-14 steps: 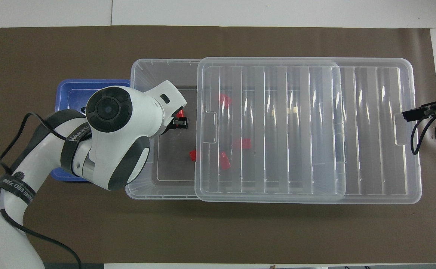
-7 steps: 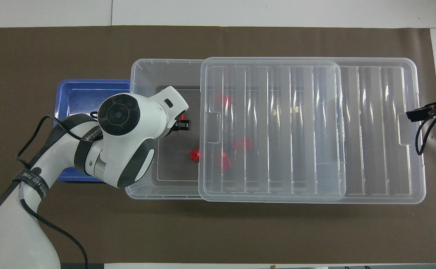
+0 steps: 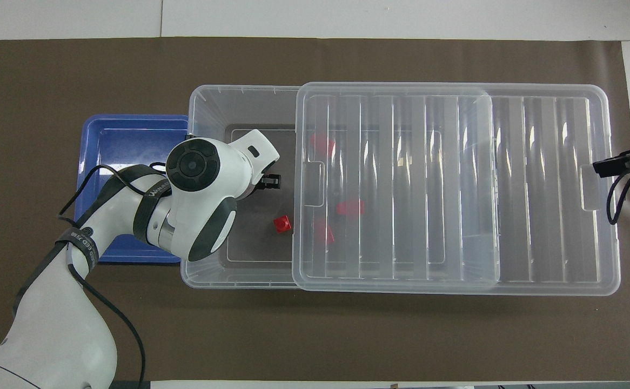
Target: Place red block in blue tray from box
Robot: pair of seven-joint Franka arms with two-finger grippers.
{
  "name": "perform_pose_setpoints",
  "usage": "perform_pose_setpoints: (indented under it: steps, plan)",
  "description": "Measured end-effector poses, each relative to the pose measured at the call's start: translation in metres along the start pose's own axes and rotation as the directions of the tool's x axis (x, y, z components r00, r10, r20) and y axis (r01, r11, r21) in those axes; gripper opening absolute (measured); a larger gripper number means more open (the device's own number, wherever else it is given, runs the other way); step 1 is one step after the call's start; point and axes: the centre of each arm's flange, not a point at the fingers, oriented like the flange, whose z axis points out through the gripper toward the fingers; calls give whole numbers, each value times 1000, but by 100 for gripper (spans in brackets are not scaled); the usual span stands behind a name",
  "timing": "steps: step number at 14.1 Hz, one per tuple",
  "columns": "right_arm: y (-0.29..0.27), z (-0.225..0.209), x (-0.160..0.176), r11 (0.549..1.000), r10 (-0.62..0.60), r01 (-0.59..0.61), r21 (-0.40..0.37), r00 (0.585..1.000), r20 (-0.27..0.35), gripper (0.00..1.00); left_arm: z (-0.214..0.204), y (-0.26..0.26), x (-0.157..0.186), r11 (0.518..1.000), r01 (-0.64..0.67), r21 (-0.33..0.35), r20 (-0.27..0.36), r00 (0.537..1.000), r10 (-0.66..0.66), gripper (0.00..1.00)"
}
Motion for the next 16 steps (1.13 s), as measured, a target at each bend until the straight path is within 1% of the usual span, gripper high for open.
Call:
perform_pose_setpoints:
  steps: [5,7,9,10,11,12,13,14,16]
  plan:
    - [0,-1,1,1000,-1,1,-1,1000,-2,100,16,3,0,1000,-2,-3,-1,1000,2,72]
    - [0,-6,4,1000,-3,3,-3,1000,-5,100,17,3,1,1000,0,-7,-12,1000,0,72]
    - [0,-14,8,1000,-4,4,3,1000,4,100,16,3,2,1000,9,-9,-17,1000,-9,71]
    - [0,-19,11,1000,-1,0,6,1000,9,100,16,3,2,1000,13,-10,-20,1000,-14,65]
    - [-3,-24,14,1000,4,-4,11,1000,15,100,16,3,3,1000,18,-11,-23,1000,-18,65]
    - [-7,-29,17,1000,10,-11,16,1000,23,100,16,2,3,1000,22,-12,-25,999,-23,59]
    - [-11,-36,21,999,20,-21,25,999,37,100,16,1,3,1000,26,-11,-26,999,-26,44]
    - [-18,-45,25,999,35,-37,36,998,56,100,16,0,4,1000,28,-11,-27,999,-28,33]
    - [-34,-66,30,994,86,-92,56,991,105,100,16,-1,4,999,30,-10,-27,999,-31,33]
